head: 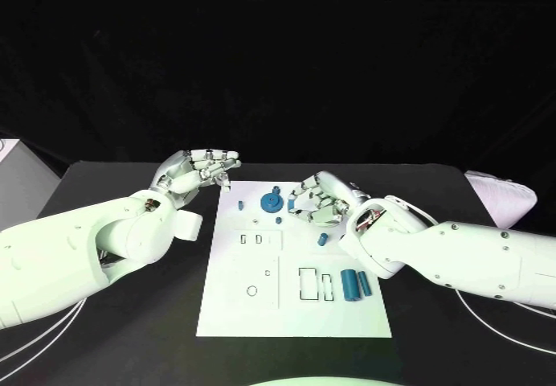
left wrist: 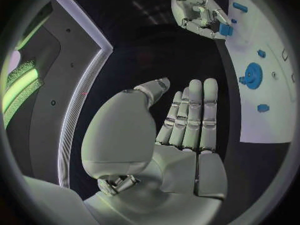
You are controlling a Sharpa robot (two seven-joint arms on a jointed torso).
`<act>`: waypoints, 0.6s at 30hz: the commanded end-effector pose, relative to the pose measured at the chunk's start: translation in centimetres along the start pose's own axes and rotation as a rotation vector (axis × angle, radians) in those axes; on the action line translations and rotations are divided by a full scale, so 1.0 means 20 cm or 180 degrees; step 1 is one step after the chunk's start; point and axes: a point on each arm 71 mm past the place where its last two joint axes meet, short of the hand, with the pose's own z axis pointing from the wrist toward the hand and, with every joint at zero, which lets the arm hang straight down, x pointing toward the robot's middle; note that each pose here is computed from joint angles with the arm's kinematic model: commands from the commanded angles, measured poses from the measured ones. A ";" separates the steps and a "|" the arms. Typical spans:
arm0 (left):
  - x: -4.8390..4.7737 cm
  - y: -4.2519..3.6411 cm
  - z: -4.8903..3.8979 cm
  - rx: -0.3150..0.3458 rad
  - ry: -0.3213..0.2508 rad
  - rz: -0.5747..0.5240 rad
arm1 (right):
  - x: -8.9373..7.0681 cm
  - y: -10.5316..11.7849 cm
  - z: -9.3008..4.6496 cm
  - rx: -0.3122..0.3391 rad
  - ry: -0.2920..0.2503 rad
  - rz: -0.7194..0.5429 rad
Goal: Assemble the parts on the task board
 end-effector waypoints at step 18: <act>0.056 0.015 0.027 -0.0045 0.0115 0.0015 | 0.34 0.10 0.02 0.0054 0.0110 -0.0580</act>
